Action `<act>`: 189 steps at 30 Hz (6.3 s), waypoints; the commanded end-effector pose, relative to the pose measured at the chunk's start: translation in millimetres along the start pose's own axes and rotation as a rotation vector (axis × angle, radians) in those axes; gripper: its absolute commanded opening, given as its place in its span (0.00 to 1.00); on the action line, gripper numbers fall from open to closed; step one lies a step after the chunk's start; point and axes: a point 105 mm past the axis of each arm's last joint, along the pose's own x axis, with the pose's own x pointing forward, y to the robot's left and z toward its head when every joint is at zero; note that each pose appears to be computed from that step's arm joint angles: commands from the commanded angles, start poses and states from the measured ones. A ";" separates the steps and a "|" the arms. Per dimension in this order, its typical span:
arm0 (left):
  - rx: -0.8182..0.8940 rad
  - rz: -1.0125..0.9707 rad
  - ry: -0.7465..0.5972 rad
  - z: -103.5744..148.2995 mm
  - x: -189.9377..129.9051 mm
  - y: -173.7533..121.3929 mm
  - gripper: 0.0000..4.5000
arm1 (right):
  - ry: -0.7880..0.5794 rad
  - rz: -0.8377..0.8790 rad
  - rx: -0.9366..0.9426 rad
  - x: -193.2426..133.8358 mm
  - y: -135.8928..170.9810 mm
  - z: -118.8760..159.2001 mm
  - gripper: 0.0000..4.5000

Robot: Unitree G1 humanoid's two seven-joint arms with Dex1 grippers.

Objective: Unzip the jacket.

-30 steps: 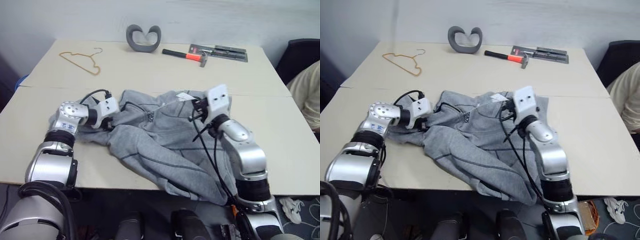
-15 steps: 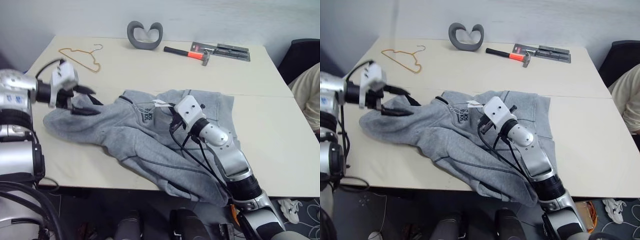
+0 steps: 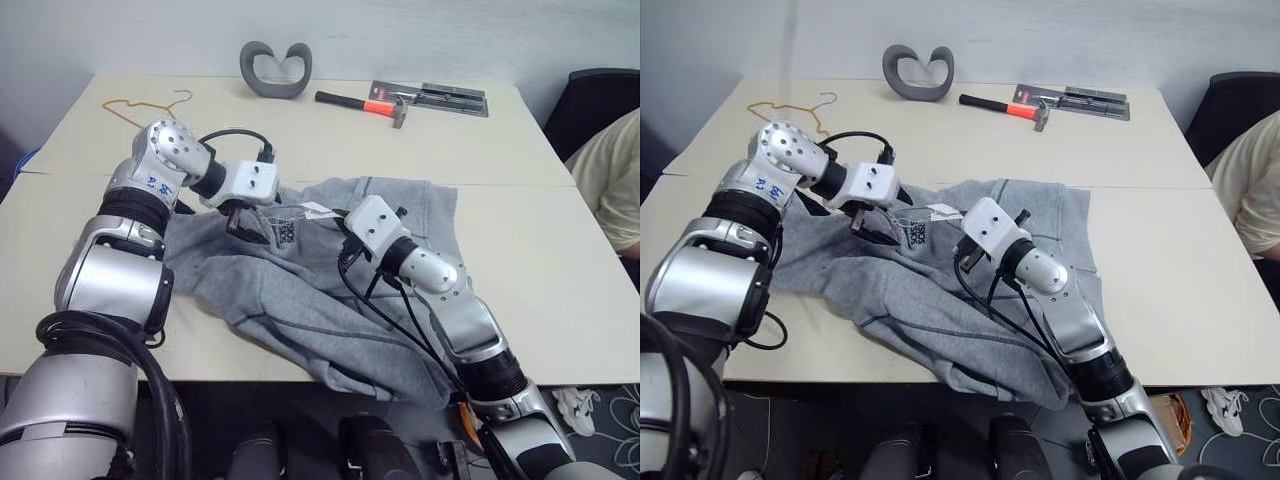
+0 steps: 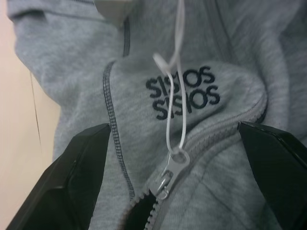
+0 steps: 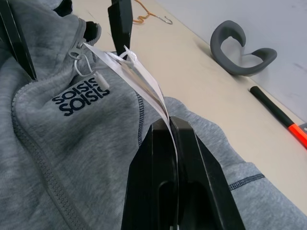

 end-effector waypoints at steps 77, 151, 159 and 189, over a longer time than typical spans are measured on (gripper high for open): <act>-0.314 -0.221 0.042 -35.1 -33.7 -198.1 0.01 | 0.595 0.920 -0.097 -221.1 7.6 -87.6 0.00; -0.211 -0.284 -0.283 6.3 -42.9 -81.9 0.92 | 0.055 0.080 -0.434 9.0 24.6 -17.9 0.35; -0.215 -0.271 -0.286 4.7 -40.2 -80.7 0.92 | 0.027 0.132 -0.460 27.0 41.9 -21.5 0.35; -0.210 -0.221 -0.282 3.9 -41.1 -72.3 0.92 | -0.025 0.078 -0.511 55.8 43.5 -17.6 0.69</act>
